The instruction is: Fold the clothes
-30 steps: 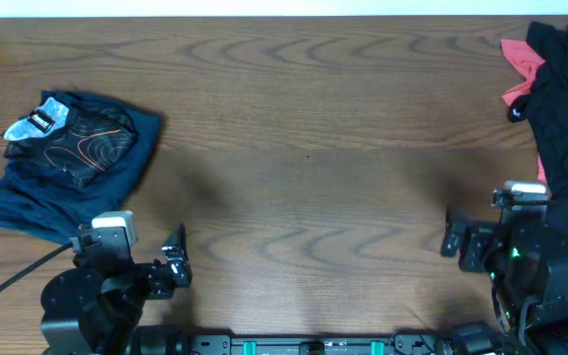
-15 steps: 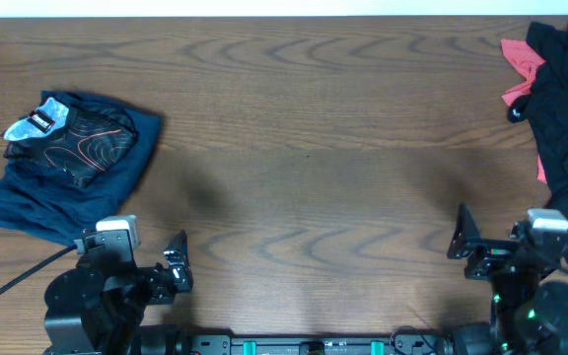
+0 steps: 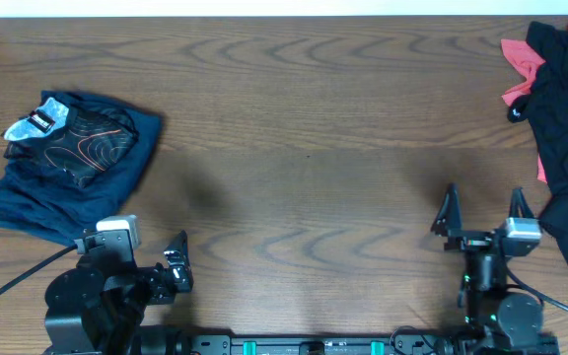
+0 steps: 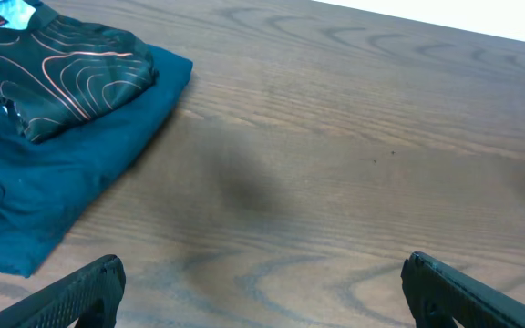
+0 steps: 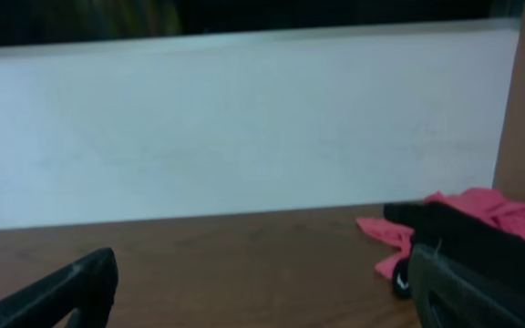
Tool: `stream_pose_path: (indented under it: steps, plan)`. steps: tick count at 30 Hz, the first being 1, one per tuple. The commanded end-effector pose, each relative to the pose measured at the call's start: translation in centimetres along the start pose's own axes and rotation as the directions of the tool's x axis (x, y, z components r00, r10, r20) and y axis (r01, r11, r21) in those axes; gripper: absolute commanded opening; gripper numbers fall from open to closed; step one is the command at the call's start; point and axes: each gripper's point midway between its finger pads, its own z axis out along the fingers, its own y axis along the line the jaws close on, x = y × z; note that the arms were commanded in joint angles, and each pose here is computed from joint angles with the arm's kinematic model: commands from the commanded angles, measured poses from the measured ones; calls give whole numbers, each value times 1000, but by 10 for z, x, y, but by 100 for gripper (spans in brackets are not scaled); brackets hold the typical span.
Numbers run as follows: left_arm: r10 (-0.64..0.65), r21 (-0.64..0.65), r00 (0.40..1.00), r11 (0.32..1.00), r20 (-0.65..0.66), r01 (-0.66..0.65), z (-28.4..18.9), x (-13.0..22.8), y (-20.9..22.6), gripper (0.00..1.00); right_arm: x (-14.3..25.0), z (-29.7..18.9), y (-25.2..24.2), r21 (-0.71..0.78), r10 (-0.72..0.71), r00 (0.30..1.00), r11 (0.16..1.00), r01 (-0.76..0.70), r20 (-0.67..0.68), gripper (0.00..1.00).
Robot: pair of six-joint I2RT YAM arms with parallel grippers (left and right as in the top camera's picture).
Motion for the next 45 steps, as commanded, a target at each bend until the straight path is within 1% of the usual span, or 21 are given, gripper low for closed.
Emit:
stream_pose_path:
  steps: [1,6,37,39,40,45]
  plan:
    - [-9,8,1000,1000,0,9,0,0,-1,98,28,1,-6,25,-25,999,999,26,-45,99]
    - [-9,8,1000,1000,0,9,0,0,-1,98,72,-5,-2,-15,-40,974,999,38,-222,99]
    - [-4,5,1000,1000,0,4,0,0,-1,98,72,-5,-2,-15,-41,974,999,39,-224,99]
    - [22,-44,999,999,-24,-23,-1,8,8,98,72,-5,-2,-15,-41,974,999,39,-223,99]
    - [20,-48,999,999,-28,-22,-1,11,9,98,72,-5,-2,-15,-41,974,999,39,-224,99]
    - [50,-55,998,997,22,-49,17,27,16,98,72,-5,-2,-15,-41,974,999,39,-224,99]
